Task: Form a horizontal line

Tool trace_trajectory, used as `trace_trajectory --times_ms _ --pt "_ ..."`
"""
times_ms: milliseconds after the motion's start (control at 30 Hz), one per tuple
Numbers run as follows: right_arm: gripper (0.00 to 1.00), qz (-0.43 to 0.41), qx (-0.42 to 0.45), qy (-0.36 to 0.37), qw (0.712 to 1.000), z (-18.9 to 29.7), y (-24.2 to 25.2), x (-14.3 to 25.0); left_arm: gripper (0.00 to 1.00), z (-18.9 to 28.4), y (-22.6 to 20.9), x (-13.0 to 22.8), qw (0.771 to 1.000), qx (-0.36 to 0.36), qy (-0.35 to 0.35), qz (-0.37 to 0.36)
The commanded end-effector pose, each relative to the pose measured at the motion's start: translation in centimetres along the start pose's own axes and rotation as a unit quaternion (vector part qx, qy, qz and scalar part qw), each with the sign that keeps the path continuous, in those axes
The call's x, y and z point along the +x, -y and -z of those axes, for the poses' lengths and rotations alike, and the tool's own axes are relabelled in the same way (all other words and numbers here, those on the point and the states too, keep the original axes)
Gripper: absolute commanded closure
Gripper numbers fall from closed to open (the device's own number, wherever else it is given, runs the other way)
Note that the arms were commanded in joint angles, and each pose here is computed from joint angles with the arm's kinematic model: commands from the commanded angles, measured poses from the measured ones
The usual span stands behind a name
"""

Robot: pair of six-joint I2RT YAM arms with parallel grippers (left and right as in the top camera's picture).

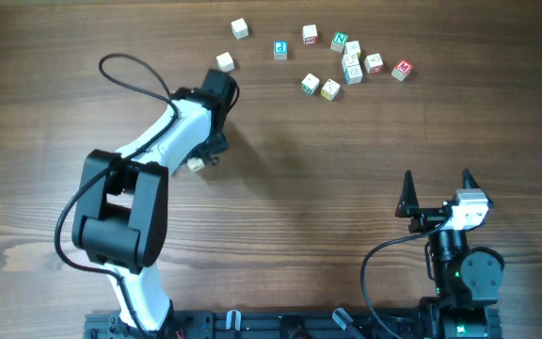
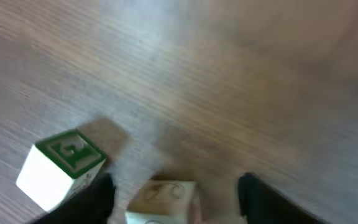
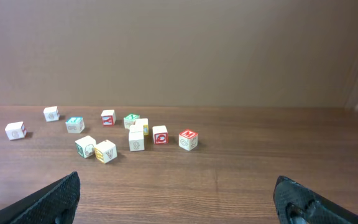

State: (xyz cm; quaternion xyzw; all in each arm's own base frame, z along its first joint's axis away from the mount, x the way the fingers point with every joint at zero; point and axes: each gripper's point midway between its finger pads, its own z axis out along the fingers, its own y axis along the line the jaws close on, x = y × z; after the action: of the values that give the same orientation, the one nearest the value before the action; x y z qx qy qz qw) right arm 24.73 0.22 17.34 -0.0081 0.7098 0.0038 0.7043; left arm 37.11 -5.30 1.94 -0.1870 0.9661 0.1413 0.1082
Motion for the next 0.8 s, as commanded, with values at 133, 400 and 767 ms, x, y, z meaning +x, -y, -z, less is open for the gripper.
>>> trace_trajectory --times_ms 133,400,767 --pt "0.00 0.009 -0.004 0.004 1.000 0.0 -0.1 -0.2 0.13 7.6 2.2 -7.1 0.994 0.065 0.091 0.013" --pt "0.00 0.009 -0.004 0.004 1.000 0.0 -0.1 -0.2 0.00 14.4 4.7 -9.2 0.971 0.189 0.143 -0.024" --pt "0.00 0.009 -0.004 0.004 1.000 0.0 -0.1 -0.2 0.00 20.9 13.0 -10.1 0.903 0.333 0.245 -0.121"
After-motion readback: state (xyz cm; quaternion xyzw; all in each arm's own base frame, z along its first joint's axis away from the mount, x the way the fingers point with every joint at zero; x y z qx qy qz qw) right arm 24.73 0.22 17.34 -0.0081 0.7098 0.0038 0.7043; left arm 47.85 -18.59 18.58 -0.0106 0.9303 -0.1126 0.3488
